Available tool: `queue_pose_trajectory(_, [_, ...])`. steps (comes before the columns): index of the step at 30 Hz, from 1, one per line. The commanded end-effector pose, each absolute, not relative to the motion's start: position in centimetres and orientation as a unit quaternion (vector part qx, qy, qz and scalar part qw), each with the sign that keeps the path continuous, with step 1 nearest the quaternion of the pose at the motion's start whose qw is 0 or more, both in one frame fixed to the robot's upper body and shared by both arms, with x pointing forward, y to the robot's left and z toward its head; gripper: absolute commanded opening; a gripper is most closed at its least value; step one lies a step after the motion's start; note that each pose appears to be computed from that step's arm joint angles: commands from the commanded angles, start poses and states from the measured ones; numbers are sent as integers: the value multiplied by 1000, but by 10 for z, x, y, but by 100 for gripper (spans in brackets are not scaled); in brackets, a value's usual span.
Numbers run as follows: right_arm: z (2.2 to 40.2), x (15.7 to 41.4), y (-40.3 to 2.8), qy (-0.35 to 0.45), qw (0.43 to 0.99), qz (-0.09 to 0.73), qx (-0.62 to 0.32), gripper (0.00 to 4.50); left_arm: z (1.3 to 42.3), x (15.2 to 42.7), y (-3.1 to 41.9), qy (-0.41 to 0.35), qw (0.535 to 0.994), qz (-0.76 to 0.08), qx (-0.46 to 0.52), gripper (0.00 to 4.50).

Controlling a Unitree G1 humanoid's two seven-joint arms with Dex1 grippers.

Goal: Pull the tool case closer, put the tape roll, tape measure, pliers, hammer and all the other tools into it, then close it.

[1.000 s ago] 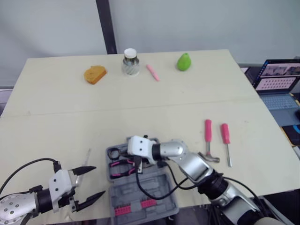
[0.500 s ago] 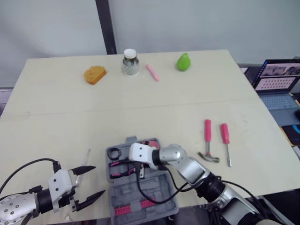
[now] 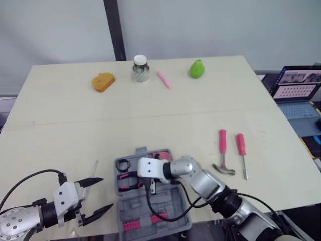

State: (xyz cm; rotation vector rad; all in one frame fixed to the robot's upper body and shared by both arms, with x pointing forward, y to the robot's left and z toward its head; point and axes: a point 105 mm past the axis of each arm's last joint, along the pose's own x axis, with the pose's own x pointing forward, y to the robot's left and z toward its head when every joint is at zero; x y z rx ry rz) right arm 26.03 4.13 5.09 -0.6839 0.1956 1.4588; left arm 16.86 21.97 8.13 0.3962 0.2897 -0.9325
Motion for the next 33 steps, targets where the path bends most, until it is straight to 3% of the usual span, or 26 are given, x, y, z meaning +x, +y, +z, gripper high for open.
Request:
queue_pose_trajectory(1, [20, 256, 26, 156, 682, 650, -295, 2, 85, 171, 217, 128, 862, -450, 198, 450])
queue_pose_trajectory(5, [45, 263, 33, 106, 708, 652, -250, 2, 85, 177, 215, 124, 862, -451, 198, 450])
queue_pose_trajectory(9, [94, 267, 28, 30, 735, 656, -171, 2, 92, 195, 217, 107, 874, -438, 182, 450])
queue_pose_trajectory(13, [128, 269, -28, 32, 768, 629, -118, 2, 96, 219, 226, 115, 892, -404, 164, 450])
queue_pose_trajectory(18, [136, 266, -117, 91, 822, 549, -116, 2, 99, 239, 250, 122, 910, -365, 157, 450])
queue_pose_trajectory(21, [131, 258, -191, 148, 871, 456, -106, 84, 99, 247, 286, 143, 926, -310, 162, 450])
queue_pose_trajectory(28, [114, 233, -309, 212, 933, 279, -79, 436, 95, 235, 359, 186, 943, -212, 174, 450])
queue_pose_trajectory(33, [103, 221, -356, 225, 951, 196, -74, 447, 88, 221, 383, 213, 944, -183, 173, 450])
